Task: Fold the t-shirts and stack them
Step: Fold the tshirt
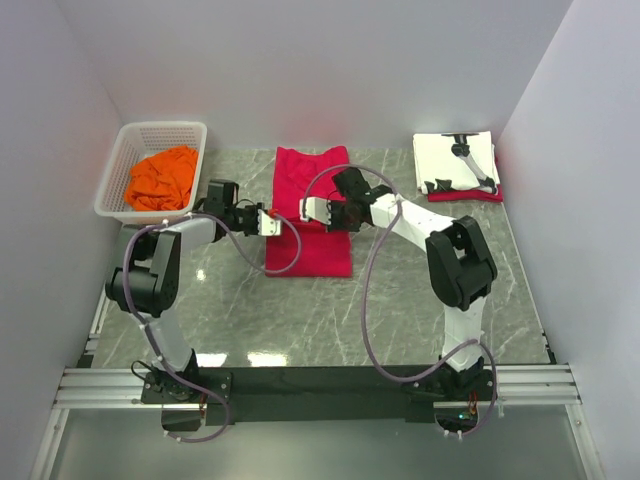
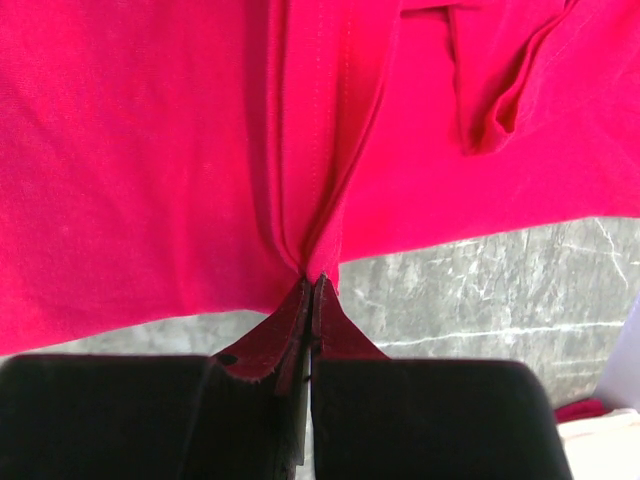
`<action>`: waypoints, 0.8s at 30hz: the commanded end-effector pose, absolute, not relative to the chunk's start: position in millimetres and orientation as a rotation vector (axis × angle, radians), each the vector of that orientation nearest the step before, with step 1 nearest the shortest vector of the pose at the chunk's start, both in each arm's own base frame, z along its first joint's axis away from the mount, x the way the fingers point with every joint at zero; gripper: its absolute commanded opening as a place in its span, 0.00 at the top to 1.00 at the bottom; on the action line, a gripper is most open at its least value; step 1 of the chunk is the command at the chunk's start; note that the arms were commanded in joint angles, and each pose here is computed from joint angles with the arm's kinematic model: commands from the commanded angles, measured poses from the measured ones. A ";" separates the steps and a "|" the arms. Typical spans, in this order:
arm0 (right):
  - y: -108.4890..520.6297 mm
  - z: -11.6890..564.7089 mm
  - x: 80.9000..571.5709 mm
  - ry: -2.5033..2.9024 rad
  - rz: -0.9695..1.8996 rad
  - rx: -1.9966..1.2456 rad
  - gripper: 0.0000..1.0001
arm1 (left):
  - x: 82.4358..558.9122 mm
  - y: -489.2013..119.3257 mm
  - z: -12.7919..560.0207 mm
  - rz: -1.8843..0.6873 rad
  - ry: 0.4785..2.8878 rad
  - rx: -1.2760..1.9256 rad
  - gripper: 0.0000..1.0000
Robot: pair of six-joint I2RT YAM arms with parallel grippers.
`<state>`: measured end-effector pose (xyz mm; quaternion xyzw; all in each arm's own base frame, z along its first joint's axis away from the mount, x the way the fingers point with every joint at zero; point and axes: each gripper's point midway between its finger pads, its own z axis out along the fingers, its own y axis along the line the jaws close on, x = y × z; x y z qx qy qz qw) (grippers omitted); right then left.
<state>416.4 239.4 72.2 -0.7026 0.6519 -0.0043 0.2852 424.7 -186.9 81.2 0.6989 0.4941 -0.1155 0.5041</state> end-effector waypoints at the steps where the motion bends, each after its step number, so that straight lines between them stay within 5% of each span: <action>1: 242.6 84.0 436.1 1.699 -0.038 -1.867 1.00 | 445.9 -191.4 100.4 -0.235 1.087 1.673 0.99; 13: 252.4 76.1 474.6 1.705 -0.084 -1.811 1.00 | 470.9 -183.7 75.2 -0.202 1.132 1.672 0.99; 15: 249.9 77.2 479.4 1.721 -0.115 -1.787 0.89 | 478.9 -182.1 80.3 -0.171 1.131 1.648 0.88; 16: 249.0 77.7 480.8 1.740 -0.121 -1.760 0.66 | 482.3 -181.7 85.7 -0.174 1.147 1.624 0.83; 17: 247.0 82.4 481.9 1.745 -0.132 -1.744 0.61 | 484.0 -181.3 89.6 -0.177 1.155 1.612 0.78; 18: 244.2 86.2 482.6 1.757 -0.144 -1.725 0.58 | 484.6 -179.7 95.0 -0.182 1.170 1.602 0.67; 24: 225.4 133.5 481.0 1.836 -0.134 -1.531 0.53 | 477.1 -161.4 140.1 -0.323 1.353 1.436 0.61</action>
